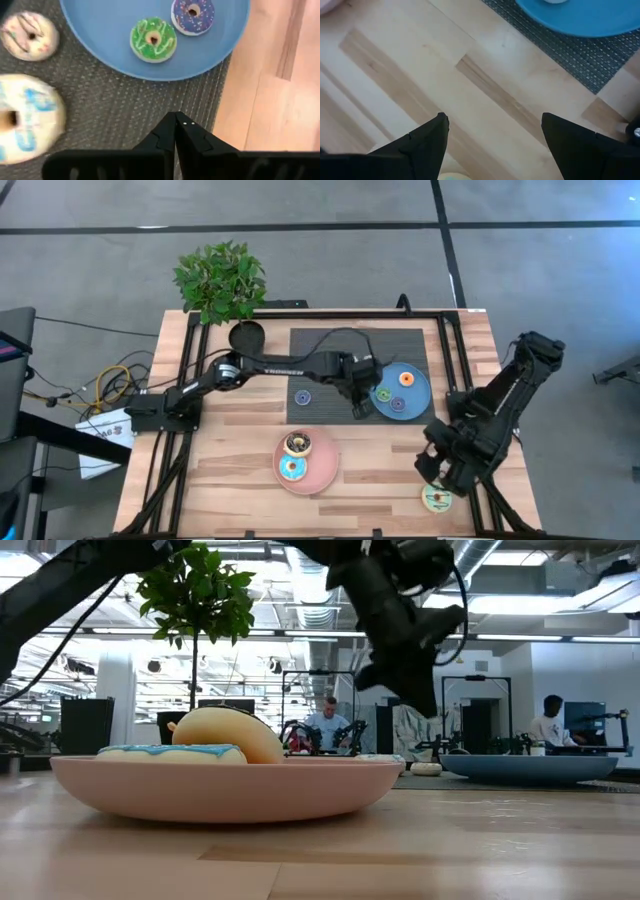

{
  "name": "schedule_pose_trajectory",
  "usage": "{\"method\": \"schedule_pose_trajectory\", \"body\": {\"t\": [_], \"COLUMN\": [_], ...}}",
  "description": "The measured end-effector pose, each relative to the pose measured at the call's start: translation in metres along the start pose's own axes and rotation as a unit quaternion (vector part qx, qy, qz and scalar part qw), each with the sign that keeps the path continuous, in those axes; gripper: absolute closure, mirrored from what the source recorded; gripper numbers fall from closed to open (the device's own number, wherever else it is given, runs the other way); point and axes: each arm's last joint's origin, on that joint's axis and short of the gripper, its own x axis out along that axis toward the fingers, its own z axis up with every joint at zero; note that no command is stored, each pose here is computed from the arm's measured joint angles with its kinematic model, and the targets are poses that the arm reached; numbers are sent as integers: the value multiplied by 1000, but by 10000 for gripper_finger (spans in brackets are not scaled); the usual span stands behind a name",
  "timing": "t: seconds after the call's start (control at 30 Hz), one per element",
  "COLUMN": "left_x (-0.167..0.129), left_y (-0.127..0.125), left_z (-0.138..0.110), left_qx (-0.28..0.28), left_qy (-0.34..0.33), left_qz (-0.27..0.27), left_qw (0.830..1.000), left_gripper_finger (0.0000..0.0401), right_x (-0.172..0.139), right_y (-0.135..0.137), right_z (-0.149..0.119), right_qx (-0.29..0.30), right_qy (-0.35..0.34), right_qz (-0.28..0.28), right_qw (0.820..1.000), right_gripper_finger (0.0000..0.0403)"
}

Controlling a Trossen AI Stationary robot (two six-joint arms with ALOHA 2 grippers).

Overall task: Pick & Place donuts
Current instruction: Put the small blue donut onto the blue plate

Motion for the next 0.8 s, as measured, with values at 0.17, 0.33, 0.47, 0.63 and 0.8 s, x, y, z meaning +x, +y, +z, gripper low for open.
{"method": "schedule_pose_trajectory", "body": {"t": [0.17,0.33,0.47,0.63,0.8], "left_x": [-7,-22,-51,-89,-116], "left_y": [-24,-27,-14,3,22], "left_z": [-21,-52,-88,-142,-195], "left_qx": [-4,-17,-45,-55,20], "left_qy": [-32,-95,-164,-261,-318], "left_qz": [-9,-30,-51,-85,-88], "left_qw": [999,995,984,960,944], "left_gripper_finger": [401,401,401,401,401], "right_x": [-4,-5,-2,2,11], "right_y": [-3,-3,-2,-1,0], "right_z": [-10,-11,-4,10,32], "right_qx": [-4,-6,8,10,10], "right_qy": [-13,-25,-36,-41,-44], "right_qz": [10,14,10,-11,-33], "right_qw": [1000,1000,999,999,998], "right_gripper_finger": [97,97,97,97,97]}}
